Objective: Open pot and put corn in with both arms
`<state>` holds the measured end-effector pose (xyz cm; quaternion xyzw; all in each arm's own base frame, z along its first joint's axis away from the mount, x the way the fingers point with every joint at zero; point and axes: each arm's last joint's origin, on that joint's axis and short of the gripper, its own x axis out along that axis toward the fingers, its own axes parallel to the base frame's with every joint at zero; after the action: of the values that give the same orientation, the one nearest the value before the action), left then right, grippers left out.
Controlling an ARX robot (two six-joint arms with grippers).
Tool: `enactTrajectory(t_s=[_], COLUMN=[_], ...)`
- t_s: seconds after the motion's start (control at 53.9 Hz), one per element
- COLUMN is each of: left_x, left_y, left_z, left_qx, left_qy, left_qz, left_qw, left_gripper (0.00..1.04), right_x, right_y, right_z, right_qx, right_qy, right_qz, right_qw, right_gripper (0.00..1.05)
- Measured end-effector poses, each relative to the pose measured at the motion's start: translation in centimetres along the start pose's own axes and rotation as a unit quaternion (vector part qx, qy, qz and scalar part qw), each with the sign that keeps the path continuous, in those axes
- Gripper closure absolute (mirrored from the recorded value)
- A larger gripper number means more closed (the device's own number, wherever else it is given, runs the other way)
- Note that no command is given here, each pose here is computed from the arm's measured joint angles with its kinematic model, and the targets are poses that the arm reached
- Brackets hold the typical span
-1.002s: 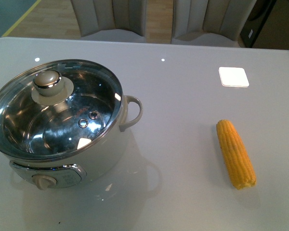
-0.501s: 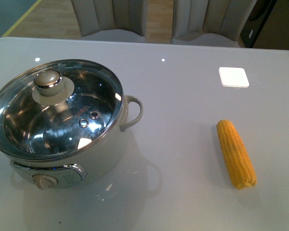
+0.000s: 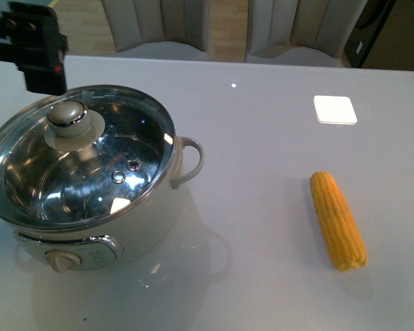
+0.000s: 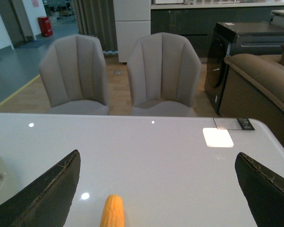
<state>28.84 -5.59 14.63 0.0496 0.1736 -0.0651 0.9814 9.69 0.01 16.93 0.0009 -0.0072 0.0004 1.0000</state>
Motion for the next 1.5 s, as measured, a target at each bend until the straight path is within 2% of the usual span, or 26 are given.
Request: enactTrajectory(t_s=[0.278,0.557,0.891,1.113,1.224,1.503], left_x=[4.1,5.5,5.8,5.7,5.7,5.7], left_y=[-1.1,-1.8,-2.3,-2.6,-2.8,-3.0], left_z=[-2.3,-5.5,-6.4,-6.4,-6.4,-6.3], left_qx=[-0.012,-0.029,-0.037,-0.039,-0.042,-0.04], left_qy=[0.013,0.029,0.035,0.034,0.034,0.034], left_qz=[0.0,0.012,0.013,0.012,0.01,0.012], left_qw=[1.0,0.999,0.999,0.999,0.998,0.999], left_gripper=[0.07,0.07,0.07,0.4,0.64,0.64], right_x=[0.0,0.0,0.0,0.0,0.0,0.0], right_y=[0.0,0.0,0.0,0.0,0.0,0.0], right_z=[0.0,0.0,0.0,0.0,0.0,0.0], right_qx=[0.0,0.0,0.0,0.0,0.0,0.0], right_qy=[0.0,0.0,0.0,0.0,0.0,0.0], right_qz=[0.0,0.0,0.0,0.0,0.0,0.0], right_qw=[1.0,1.0,1.0,1.0,1.0,1.0], right_gripper=[0.09,0.09,0.09,0.09,0.09,0.09])
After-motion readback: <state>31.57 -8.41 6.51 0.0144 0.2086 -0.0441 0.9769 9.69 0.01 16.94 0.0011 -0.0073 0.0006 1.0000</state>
